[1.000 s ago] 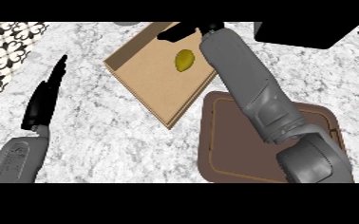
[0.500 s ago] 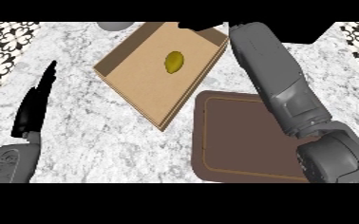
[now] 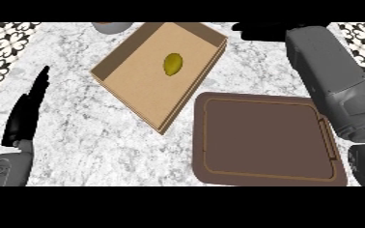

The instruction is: Pick the lemon from the tray and place it in the cardboard box

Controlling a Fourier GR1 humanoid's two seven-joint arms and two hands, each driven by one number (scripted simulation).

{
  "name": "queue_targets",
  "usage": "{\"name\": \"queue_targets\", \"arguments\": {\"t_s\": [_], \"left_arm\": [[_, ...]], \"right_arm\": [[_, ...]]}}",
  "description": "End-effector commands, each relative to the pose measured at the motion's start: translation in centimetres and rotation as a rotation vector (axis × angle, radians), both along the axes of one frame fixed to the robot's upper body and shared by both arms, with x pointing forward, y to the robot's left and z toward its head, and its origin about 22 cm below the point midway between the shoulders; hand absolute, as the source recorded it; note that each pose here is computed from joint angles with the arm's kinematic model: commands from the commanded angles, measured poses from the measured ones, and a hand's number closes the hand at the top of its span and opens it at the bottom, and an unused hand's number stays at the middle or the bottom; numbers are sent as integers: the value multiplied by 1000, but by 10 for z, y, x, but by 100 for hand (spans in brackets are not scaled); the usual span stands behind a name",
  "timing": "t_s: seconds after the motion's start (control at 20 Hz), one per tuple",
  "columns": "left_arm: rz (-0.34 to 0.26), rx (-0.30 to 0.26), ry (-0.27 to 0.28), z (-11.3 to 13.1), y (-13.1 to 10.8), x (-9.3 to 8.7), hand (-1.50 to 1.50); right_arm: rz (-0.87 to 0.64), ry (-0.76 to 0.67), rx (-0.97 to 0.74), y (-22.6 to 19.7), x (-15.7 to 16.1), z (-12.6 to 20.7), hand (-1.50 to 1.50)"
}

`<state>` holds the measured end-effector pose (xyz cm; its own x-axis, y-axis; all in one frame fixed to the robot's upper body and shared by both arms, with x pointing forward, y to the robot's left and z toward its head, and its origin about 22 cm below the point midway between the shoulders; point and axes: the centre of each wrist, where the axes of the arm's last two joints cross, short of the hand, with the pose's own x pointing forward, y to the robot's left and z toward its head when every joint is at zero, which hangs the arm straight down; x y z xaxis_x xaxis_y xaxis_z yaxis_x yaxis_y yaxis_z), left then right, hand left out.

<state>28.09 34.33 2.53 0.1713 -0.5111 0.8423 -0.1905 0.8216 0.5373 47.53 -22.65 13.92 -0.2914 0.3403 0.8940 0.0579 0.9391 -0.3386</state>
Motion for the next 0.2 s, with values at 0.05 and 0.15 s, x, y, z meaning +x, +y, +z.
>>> {"name": "queue_targets", "arguments": {"t_s": [0.05,0.15], "left_arm": [[1,-7,-3,-7,5,-7,0],[8,0,-3,-5,-18,2,0]], "right_arm": [[18,34,-59,-46,-4,8,-150],[84,58,-92,-76,-14,-5,-150]]}}
